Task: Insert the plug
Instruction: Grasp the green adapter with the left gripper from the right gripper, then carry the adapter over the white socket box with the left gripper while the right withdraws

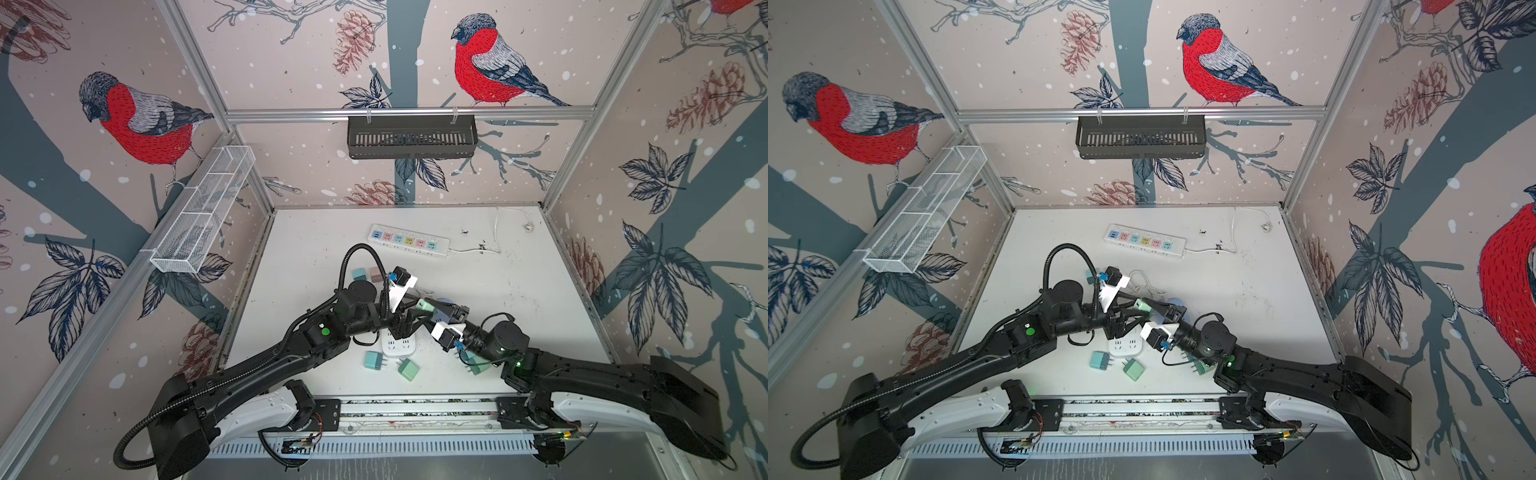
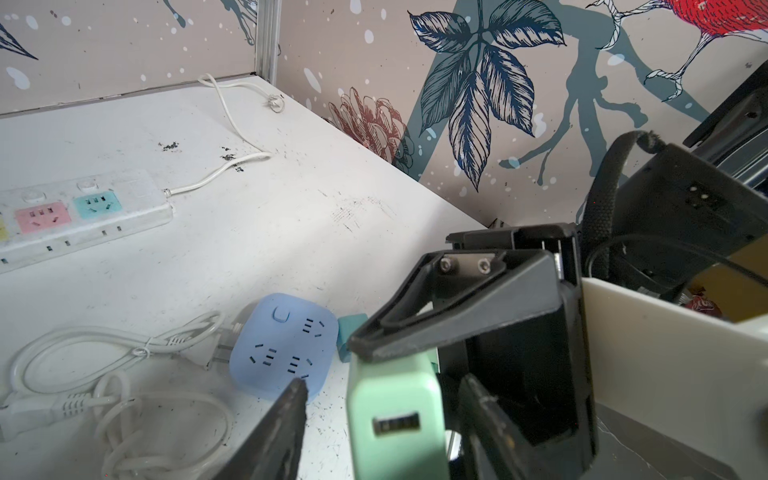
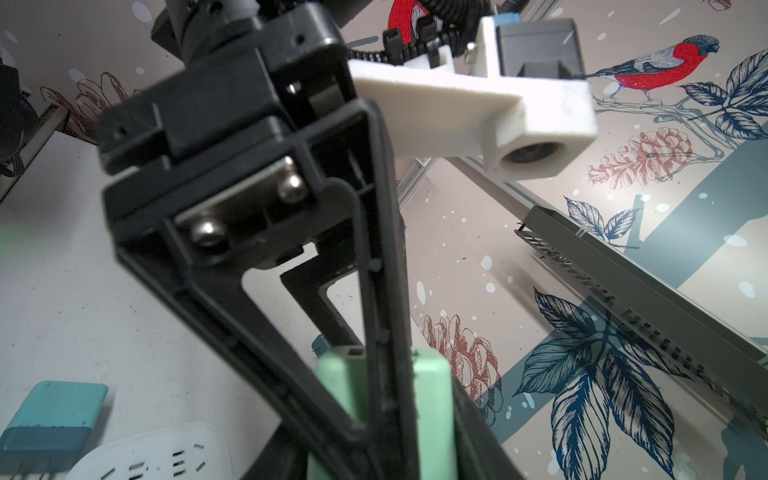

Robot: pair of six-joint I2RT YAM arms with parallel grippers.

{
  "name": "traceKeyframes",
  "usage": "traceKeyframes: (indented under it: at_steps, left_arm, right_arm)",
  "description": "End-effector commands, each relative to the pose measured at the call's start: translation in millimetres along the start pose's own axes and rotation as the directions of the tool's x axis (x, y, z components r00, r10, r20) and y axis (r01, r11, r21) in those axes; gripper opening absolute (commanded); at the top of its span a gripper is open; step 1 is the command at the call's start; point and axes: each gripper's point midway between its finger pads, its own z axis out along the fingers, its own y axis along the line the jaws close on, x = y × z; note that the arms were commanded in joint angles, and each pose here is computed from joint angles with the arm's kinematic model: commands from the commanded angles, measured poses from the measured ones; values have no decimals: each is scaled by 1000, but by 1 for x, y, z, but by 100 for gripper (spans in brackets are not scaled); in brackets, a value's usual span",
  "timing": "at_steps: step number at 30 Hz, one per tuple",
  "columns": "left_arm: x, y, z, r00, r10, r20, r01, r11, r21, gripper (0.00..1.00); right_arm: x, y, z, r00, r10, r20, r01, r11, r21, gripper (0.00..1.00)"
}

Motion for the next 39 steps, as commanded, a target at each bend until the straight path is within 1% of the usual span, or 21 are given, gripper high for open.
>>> traceKeyframes:
  at_steps: [1,5,6,9,10,11,13,14,19,22,25,27,28,30,32,33,35,36,37,38,39]
  left_arm:
    - [-4,-6,3,1000,23,-6,-23,999,31,56]
    - [0,-9,7,999,19,-25,-18,999,45,49]
    - [1,-8,8,999,21,-30,-20,999,45,45]
    - [2,-6,10,999,22,-41,-21,999,30,25]
    - [1,-5,10,999,24,-42,-23,999,25,20]
    - [1,-4,11,999,28,-40,-27,999,19,14]
    - [-2,2,11,999,29,-31,-30,999,-21,3]
    - [-4,7,10,999,31,-24,-32,998,-48,0]
    - [-8,16,1,998,69,-1,-69,990,-119,0]
    - [-10,25,-8,988,152,19,-146,973,-181,0]
    - [-12,44,-24,971,238,14,-222,924,-312,0]
    - [-8,50,-32,945,326,-16,-311,884,-350,0]
    - [-8,54,-37,938,345,-24,-328,865,-381,0]
    - [-3,61,-42,912,404,-68,-395,822,-410,0]
    - [11,66,-41,869,473,-147,-490,778,-393,0]
    - [20,69,-39,842,502,-196,-537,754,-378,0]
    - [41,77,-34,765,561,-317,-643,698,-316,0]
    - [46,83,-32,751,556,-355,-657,685,-316,0]
    - [51,90,-30,739,548,-392,-667,674,-317,0]
    - [56,93,-26,727,541,-423,-676,672,-301,0]
    - [62,93,-20,716,539,-445,-680,684,-266,0]
  right_arm:
    - [-11,-7,0,999,-14,38,13,1000,24,1]
    - [-8,-5,4,1000,-13,27,13,1000,16,1]
    - [-8,-6,4,1000,-14,24,13,1000,19,1]
    - [-9,-7,3,1000,-12,26,12,1000,24,2]
    - [-10,-7,3,1000,-9,25,8,1000,25,5]
    - [-9,-8,3,1000,-3,20,2,1000,28,14]
    - [-6,-8,3,1000,13,4,-13,999,33,44]
    - [-4,-6,3,1000,16,-6,-16,999,31,98]
    - [11,-13,-1,995,68,-79,-61,995,84,100]
    - [15,-25,-10,981,166,-100,-152,979,134,100]
    - [25,-40,-25,959,268,-92,-247,950,191,100]
    - [33,-51,-40,947,314,-73,-287,924,254,100]
    - [37,-56,-47,942,332,-57,-302,908,289,100]
    - [46,-72,-66,924,382,-8,-348,851,394,100]
    - [58,-89,-86,899,436,41,-397,772,496,100]
    - [65,-94,-95,890,452,54,-408,741,533,100]
    - [80,-105,-110,869,491,70,-429,673,602,100]
    - [88,-110,-117,858,507,77,-436,641,632,100]
    - [99,-117,-124,841,535,79,-442,597,669,100]
    - [111,-122,-130,816,573,82,-455,547,703,100]
    - [122,-128,-136,793,603,86,-464,506,727,100]
